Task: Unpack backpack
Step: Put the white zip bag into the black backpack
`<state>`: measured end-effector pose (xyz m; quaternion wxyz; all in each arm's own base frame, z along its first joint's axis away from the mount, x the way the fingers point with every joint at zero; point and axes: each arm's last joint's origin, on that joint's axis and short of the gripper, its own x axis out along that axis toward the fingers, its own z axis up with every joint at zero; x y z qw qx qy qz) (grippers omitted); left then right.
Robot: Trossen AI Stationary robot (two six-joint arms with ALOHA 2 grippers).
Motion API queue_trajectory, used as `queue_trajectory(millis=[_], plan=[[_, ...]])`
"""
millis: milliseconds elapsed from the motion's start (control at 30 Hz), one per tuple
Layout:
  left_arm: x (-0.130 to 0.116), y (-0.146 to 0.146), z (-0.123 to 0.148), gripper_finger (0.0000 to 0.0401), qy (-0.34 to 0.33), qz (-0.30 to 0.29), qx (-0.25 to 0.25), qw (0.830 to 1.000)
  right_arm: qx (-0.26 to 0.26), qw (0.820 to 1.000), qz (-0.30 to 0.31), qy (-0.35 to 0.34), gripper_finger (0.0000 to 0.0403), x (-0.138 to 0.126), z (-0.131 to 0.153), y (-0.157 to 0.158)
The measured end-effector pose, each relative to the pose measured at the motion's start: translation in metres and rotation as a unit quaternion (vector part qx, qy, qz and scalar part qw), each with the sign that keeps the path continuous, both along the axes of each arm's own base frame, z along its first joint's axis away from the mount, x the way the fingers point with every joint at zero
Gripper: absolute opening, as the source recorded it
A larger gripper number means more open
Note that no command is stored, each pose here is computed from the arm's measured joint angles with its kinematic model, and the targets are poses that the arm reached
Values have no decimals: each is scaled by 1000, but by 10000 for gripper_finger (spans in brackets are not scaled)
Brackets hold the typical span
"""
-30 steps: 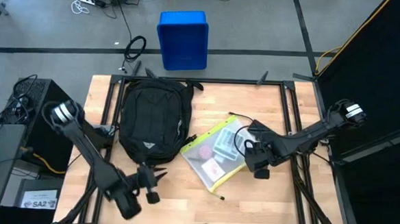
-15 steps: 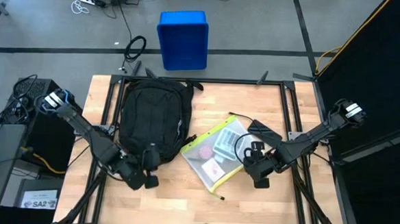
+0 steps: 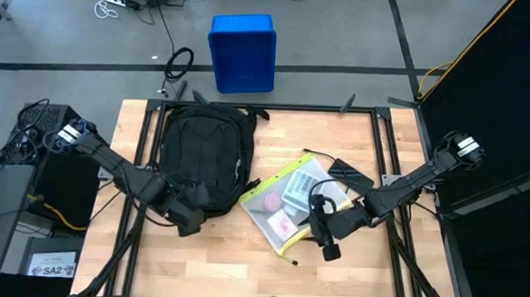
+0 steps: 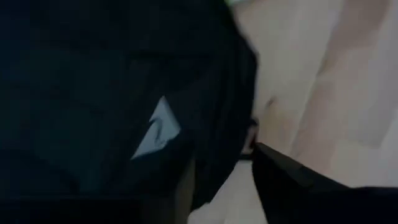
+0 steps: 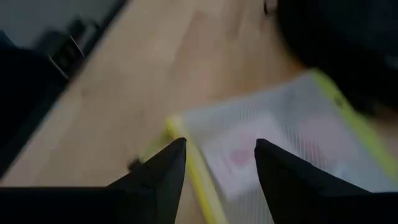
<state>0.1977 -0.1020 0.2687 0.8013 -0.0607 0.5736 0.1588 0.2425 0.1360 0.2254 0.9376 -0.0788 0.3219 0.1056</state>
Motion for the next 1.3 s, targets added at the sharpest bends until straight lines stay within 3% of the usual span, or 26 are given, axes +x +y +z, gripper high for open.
queue_trajectory(millis=[167, 300, 567, 767, 900, 1167, 1300], plan=[[-1, 0, -3, 197, 29, -11, 1, 1000, 5, 999, 6, -36, 164, 5, 6, 0], [-5, 6, -14, 215, 64, -26, 17, 997, 16, 999, -8, -48, 160, 9, 8, -4], [-11, 27, -33, 209, 108, -36, 16, 993, 31, 998, -27, -57, 161, 14, 10, -11], [-21, 55, -31, 209, 66, -10, 7, 998, 33, 997, -32, -61, 155, 15, 11, -13], [-26, 68, -43, 209, 72, 2, 11, 997, 34, 997, -32, -61, 153, 15, 11, -13], [-15, 81, -67, 206, 25, -17, 7, 1000, 30, 997, -35, -62, 150, 17, 11, -15], [-10, 84, -73, 164, 4, -29, 16, 999, 30, 997, -36, -62, 146, 17, 11, -16]])
